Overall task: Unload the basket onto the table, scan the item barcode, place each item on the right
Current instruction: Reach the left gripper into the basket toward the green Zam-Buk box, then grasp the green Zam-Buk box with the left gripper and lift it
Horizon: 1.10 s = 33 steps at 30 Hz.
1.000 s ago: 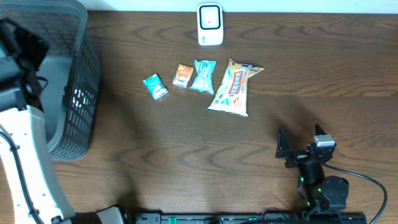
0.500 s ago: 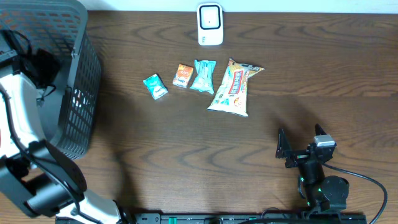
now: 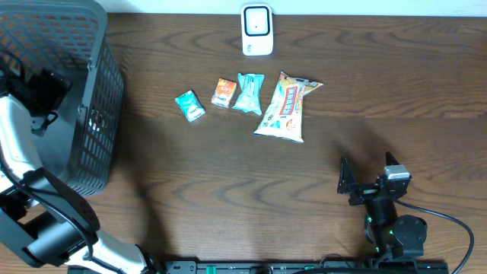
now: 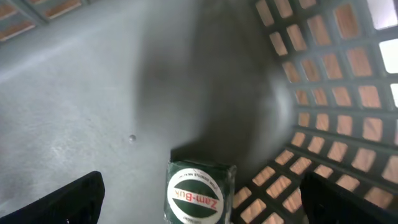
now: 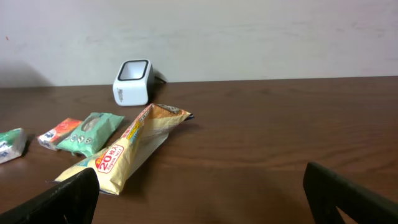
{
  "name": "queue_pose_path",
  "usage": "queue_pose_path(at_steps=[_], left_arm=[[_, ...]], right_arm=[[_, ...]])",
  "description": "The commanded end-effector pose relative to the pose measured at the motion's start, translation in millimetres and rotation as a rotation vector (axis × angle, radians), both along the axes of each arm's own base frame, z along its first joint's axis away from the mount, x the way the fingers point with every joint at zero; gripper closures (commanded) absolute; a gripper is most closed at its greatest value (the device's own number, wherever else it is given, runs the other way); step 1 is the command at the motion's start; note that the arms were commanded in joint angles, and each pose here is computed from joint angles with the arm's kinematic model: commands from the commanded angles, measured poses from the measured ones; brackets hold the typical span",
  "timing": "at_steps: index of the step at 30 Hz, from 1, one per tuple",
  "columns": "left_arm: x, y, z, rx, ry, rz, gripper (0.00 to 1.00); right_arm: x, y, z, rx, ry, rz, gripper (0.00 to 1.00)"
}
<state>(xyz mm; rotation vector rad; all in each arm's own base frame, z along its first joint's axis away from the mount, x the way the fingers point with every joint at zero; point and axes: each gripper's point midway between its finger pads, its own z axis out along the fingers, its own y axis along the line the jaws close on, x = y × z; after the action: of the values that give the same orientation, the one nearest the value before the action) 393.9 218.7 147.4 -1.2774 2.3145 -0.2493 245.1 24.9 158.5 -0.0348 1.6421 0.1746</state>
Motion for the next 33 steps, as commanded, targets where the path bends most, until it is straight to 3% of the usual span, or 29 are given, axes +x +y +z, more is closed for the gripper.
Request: queue_pose_path(at_steps=[1, 12, 16, 20, 27, 33], left_arm=[[6, -17, 7, -0.045, -0.054, -0.115, 0.01], [17, -49, -61, -0.187, 0.067, -0.193, 0.01], [0, -58, -72, -0.227, 0.155, -0.186, 0.02], [-20, -48, -84, -0.168, 0.264, -0.147, 0.02], [-22, -50, -103, -0.185, 0.285, -0.148, 0.02], [-14, -64, -116, -0.280, 0.255, -0.175, 0.02]], right_arm=[[0, -3, -1, -0.016, -0.001, -0.011, 0.01], [0, -3, -1, -0.016, -0.001, -0.011, 0.01], [0, -3, -1, -0.016, -0.001, -0.011, 0.01], [0, -3, -1, -0.016, -0.001, -0.011, 0.01], [0, -3, -1, -0.016, -0.001, -0.011, 0.01], [0, -3, -1, -0.016, -0.001, -0.011, 0.01]])
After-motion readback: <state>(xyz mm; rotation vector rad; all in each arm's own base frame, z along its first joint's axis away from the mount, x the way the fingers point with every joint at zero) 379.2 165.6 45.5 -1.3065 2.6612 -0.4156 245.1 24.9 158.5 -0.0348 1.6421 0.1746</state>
